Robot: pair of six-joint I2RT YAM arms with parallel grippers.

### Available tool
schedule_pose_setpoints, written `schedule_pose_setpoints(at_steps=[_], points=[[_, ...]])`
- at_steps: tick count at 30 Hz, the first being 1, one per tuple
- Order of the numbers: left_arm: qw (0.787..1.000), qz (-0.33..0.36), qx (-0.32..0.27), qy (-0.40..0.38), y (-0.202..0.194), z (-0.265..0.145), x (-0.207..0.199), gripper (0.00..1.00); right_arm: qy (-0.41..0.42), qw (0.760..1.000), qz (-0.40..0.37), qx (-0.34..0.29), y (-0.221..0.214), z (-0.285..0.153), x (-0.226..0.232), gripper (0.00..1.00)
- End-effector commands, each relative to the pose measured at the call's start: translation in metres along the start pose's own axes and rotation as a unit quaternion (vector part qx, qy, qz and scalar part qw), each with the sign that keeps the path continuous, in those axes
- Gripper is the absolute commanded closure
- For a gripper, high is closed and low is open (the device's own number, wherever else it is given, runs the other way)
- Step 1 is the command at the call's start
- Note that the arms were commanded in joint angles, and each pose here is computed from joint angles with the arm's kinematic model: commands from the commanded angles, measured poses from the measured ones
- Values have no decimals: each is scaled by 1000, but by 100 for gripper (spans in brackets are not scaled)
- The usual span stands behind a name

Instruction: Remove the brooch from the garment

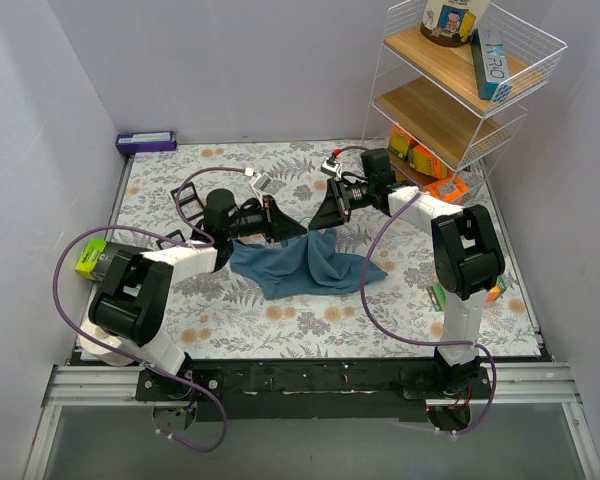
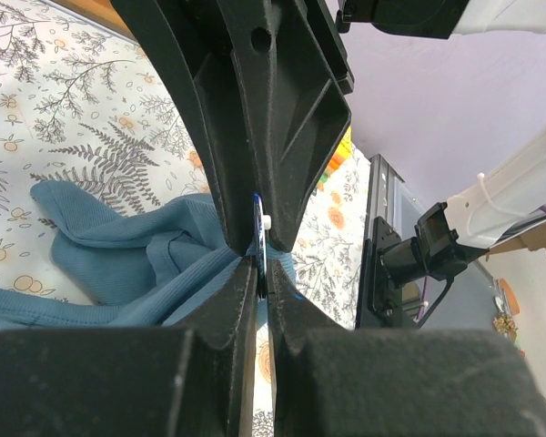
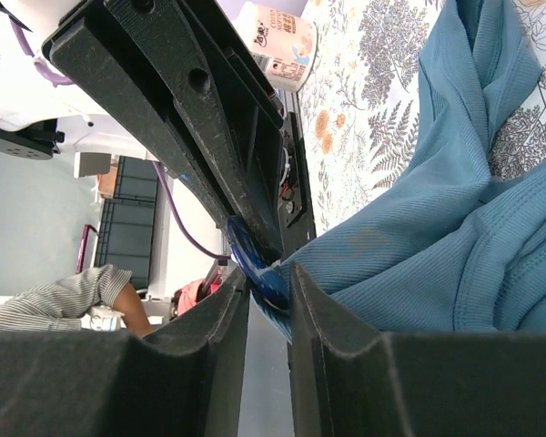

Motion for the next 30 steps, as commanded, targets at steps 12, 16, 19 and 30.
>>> schedule_pose_setpoints(at_steps=[12,16,19,30], points=[[986,126,7,-105,30,16,-45,100,-70,997,-13,-22,-3,17,-13,82],[984,139,11,-113,30,19,-50,100,-98,994,-23,-32,0,23,-14,85],[981,150,20,-126,27,23,-54,100,-105,994,-27,-31,3,29,-15,84],[975,156,74,-141,11,36,-48,100,-145,981,-127,-25,13,54,5,84]])
Point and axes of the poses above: each gripper's point midway between its finger pads, its own z axis out along the fingers, its own x axis along the line the jaws close on, y = z × x, the point moved 9 cm from there along -z, back along the fingers, and after that the axes turned 13 degrees about z, right-handed, at the moved point
